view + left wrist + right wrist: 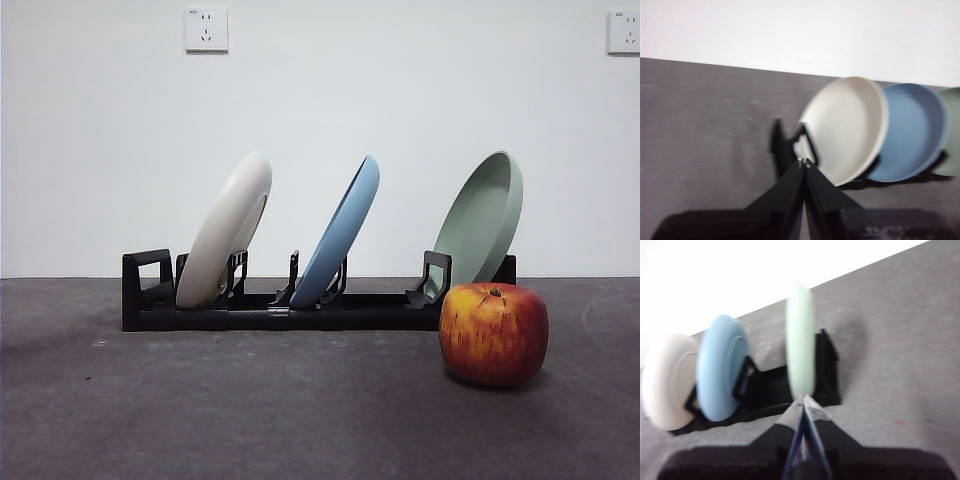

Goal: Take the yellow plate from the plate rack,put the plate on the table,take the apple from the table,put the apple in the plate

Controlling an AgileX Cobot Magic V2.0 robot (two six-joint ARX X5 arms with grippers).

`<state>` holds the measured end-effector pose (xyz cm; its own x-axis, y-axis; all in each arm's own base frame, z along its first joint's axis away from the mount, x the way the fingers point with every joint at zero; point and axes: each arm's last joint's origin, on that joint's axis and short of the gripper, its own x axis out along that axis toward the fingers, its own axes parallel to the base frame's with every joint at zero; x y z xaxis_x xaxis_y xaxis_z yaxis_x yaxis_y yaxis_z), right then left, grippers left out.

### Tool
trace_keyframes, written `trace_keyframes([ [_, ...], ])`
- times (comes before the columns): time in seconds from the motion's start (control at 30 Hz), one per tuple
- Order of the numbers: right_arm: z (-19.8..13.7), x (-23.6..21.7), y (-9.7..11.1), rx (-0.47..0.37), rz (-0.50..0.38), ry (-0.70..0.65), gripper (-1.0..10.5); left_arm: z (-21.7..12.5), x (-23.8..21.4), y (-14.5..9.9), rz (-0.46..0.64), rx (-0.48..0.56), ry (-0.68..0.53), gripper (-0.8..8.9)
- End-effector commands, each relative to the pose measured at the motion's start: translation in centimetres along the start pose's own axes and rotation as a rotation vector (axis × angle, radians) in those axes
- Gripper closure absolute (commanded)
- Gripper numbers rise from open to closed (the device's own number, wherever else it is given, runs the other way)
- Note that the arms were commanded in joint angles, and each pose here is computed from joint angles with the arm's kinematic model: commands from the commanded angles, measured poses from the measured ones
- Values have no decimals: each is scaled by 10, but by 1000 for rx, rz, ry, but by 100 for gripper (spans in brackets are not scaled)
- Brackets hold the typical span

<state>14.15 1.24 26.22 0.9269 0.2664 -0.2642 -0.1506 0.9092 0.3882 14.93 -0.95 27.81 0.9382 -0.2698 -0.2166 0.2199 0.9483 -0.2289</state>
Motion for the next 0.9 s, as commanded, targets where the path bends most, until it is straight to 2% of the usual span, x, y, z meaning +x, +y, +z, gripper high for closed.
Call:
trace_keyframes([
  [0.03, 16, 11, 6, -25, 69, 50, 949, 17, 18, -1, -92, -18, 51, 819],
  [0.33, 48, 44, 16, -80, 243, 242, 945, 57, 76, -6, -261, -65, 226, 817],
  [0.43, 54, 53, 17, -85, 263, 271, 908, 65, 97, -13, -292, -68, 280, 784],
  [0.53, 57, 59, 18, -83, 262, 281, 723, 72, 116, -22, -319, -48, 321, 599],
  [0.57, 58, 60, 18, -82, 261, 283, 675, 73, 122, -25, -324, -44, 331, 572],
  [0.9, 60, 62, 18, -81, 259, 286, 659, 81, 185, -66, -326, 19, 455, 561],
])
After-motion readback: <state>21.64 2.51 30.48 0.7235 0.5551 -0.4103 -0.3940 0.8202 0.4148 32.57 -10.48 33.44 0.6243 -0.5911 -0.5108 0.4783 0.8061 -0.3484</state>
